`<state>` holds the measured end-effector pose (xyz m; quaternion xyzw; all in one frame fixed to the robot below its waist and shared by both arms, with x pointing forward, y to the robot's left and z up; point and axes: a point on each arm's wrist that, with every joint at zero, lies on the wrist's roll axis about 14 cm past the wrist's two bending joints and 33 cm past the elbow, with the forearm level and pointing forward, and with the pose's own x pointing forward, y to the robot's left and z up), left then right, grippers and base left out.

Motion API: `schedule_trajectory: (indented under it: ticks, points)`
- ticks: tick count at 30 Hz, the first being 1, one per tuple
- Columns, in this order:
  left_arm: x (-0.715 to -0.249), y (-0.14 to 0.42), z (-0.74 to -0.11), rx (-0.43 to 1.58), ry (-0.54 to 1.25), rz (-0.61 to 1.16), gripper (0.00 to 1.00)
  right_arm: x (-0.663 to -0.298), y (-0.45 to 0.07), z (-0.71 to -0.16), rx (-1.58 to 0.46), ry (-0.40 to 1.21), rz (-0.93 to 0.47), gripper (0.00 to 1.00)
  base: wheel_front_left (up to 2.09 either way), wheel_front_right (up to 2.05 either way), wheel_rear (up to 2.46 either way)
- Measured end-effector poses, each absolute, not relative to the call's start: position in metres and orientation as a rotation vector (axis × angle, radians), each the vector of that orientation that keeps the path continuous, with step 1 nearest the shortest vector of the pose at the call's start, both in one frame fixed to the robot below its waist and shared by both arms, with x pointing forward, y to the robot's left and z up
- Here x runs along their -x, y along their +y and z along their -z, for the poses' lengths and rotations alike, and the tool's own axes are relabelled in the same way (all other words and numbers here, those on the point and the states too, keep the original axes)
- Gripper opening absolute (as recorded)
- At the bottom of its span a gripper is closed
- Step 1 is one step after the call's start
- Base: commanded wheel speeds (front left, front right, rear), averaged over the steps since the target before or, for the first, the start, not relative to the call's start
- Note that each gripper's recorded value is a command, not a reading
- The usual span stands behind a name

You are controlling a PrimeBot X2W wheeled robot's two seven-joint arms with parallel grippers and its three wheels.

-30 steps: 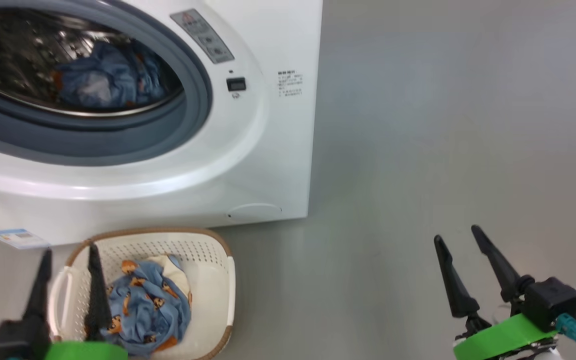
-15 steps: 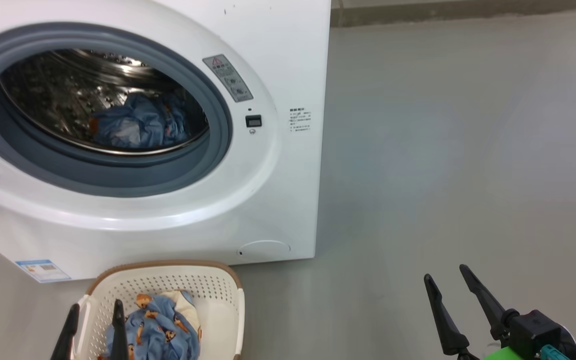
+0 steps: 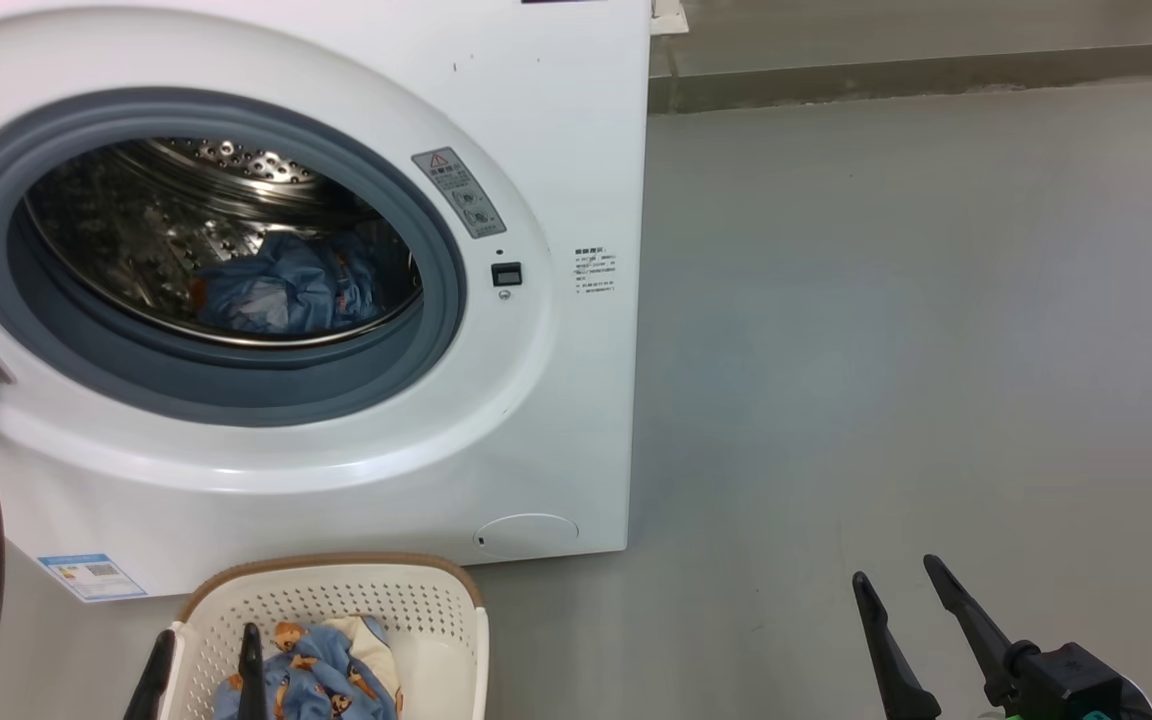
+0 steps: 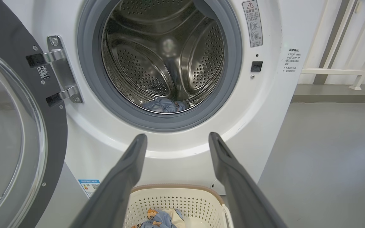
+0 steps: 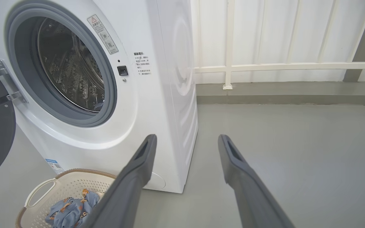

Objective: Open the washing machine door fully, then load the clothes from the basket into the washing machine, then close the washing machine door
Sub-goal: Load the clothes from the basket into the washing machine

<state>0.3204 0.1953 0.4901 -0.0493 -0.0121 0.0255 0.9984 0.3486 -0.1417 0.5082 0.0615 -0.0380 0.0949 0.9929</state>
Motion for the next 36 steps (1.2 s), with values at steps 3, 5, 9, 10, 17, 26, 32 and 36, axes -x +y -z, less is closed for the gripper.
schedule_trajectory:
  ticks: [3, 5, 9, 10, 17, 26, 32, 36]
  points:
    - [-0.320, 0.194, -0.491, 0.100, -0.026, -0.047, 1.00, -0.348, -0.141, -0.510, -0.124, -0.083, -0.190, 1.00, 0.00, 0.00, 0.00]
    - [-0.320, 0.194, -0.491, 0.101, -0.027, -0.046, 1.00, -0.348, -0.141, -0.511, -0.124, -0.085, -0.190, 1.00, 0.00, 0.00, 0.00]
    - [-0.320, 0.193, -0.491, 0.102, -0.028, -0.043, 1.00, -0.348, -0.140, -0.513, -0.128, -0.090, -0.190, 1.00, 0.00, 0.00, 0.00]
    - [-0.320, 0.193, -0.491, 0.104, -0.028, -0.043, 1.00, -0.348, -0.141, -0.513, -0.128, -0.091, -0.189, 1.00, 0.00, 0.00, 0.00]
    - [-0.320, 0.190, -0.489, 0.110, -0.016, -0.036, 1.00, -0.347, -0.140, -0.512, -0.131, -0.089, -0.187, 1.00, 0.00, 0.00, 0.00]
    - [-0.319, 0.192, -0.482, 0.106, 0.007, -0.043, 1.00, -0.350, -0.138, -0.510, -0.132, -0.081, -0.195, 1.00, 0.00, 0.00, 0.00]
    - [-0.319, 0.192, -0.472, 0.108, 0.045, -0.047, 1.00, -0.352, -0.137, -0.505, -0.134, -0.066, -0.197, 1.00, 0.00, 0.00, 0.00]
    - [-0.319, 0.194, -0.456, 0.109, 0.103, -0.058, 1.00, -0.354, -0.137, -0.502, -0.135, -0.056, -0.197, 1.00, 0.00, 0.00, 0.00]
